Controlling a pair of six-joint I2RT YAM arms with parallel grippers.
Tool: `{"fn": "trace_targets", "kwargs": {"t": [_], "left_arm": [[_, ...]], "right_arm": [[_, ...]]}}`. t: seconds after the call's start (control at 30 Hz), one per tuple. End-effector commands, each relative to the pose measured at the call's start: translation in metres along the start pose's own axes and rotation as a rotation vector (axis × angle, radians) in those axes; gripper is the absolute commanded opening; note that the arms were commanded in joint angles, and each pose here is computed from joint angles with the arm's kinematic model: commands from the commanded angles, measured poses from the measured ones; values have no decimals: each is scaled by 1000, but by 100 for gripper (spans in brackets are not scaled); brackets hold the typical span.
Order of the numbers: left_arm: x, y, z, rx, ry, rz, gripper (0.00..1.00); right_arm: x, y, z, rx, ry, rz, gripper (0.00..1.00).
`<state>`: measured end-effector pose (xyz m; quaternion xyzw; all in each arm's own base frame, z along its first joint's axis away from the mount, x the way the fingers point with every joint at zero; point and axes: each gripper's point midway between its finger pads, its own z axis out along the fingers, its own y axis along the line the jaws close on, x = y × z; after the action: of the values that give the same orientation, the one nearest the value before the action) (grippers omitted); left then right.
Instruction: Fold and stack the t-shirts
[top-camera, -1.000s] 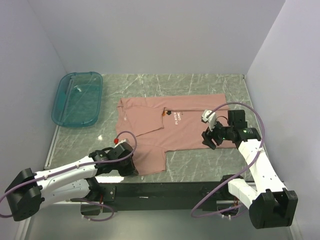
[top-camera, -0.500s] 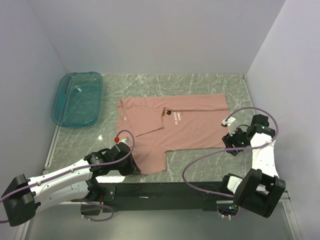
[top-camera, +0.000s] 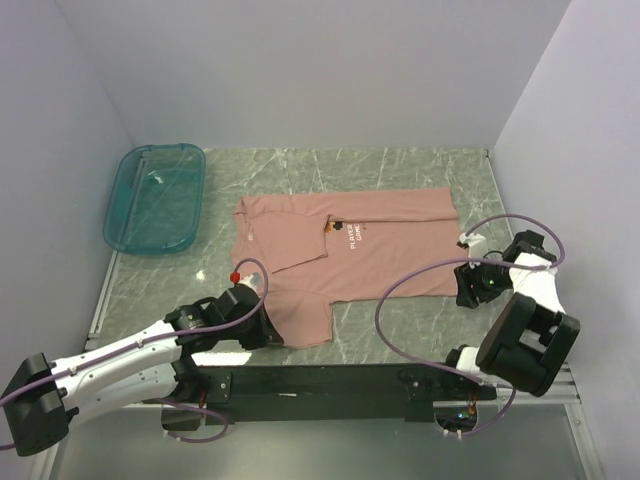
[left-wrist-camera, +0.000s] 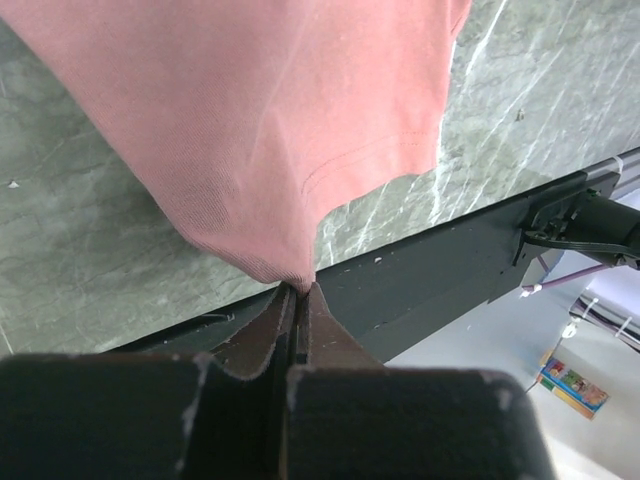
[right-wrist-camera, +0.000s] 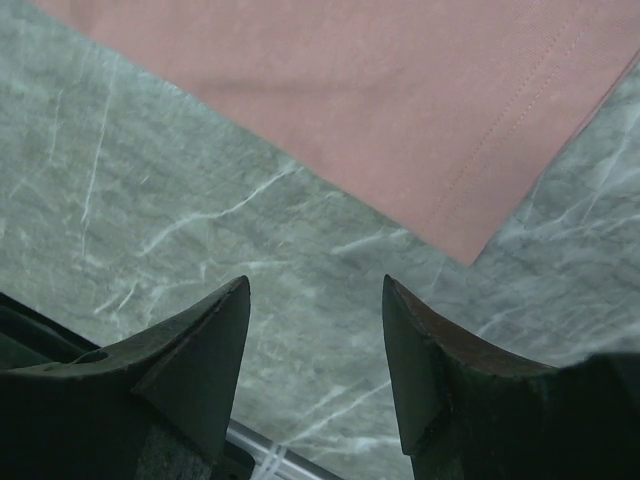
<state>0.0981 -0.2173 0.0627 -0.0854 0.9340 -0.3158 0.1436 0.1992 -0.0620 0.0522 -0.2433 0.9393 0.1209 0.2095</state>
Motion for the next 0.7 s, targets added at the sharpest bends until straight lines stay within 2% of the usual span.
{"fn": "trace_targets", "kwargs": {"t": [0.0,0.27,0.53,0.67], "left_arm": [[-6,-20,-5,82,-22,34,1],[-15,-35,-9,113,-48,74,1],[-28,-58,-18,174,-99,126,1],[-28,-52,-15,173,-113,150,1]], "right_arm": [[-20,-24,-2,60,-55,90,62],[-55,-64,-13,144,-122,264,57],[-57,-69,-7,107,-82,397,56],[-50,-73,1,105,-46,448,56]]}}
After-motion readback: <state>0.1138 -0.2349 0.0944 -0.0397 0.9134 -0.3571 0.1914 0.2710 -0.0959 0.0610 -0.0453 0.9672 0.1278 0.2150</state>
